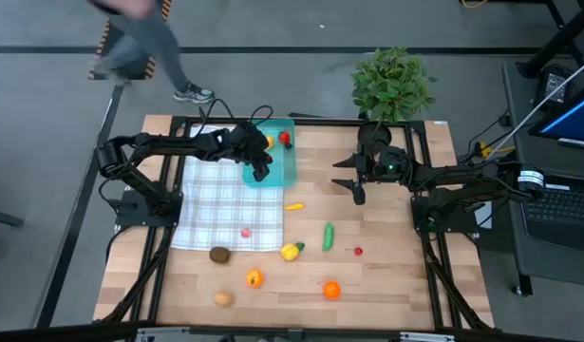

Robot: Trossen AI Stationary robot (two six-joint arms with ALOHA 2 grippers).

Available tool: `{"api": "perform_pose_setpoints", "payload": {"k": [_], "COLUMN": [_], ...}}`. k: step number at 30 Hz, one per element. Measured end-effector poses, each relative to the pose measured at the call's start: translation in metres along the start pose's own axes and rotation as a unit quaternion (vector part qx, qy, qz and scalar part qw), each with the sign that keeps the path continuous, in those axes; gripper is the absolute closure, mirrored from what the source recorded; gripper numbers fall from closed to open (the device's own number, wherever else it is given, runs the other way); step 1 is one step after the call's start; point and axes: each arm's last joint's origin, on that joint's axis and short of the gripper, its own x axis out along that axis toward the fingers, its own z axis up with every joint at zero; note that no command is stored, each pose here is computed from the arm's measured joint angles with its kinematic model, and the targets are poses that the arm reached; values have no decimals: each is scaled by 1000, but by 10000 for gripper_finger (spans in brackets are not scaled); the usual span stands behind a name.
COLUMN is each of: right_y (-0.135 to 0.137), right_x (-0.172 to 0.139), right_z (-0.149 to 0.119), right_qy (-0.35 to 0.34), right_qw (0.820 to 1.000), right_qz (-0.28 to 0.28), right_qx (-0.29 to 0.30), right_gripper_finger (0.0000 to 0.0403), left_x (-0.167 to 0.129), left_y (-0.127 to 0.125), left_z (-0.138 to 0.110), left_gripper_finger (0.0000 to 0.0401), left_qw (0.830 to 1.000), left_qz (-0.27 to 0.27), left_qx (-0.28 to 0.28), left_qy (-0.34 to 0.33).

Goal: Pick and placing Produce into tupperware
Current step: Put the red raspberry into the blue bin, then put the red cherry into the blue bin

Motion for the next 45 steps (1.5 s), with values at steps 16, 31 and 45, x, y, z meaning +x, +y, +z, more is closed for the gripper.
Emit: {"api": "perform_pose_setpoints", "payload": {"k": [16,31,45], "right_y": [0,0,0], "right_x": [0,0,0], "right_z": [0,0,0], "right_qy": [0,0,0], "right_qw": [1000,1000,1000], "right_qz": [0,0,0], "right_qx": [0,0,0], "right_gripper_finger": [153,153,153], "left_x": [18,36,34], "left_y": [3,5,2], "left_z": [-9,-11,-6], "left_gripper_finger": [321,303,248], "left_qw": [1000,999,999], "left_qz": [11,13,10], "left_qx": [-2,20,33], "left_qy": [28,21,-6]}}
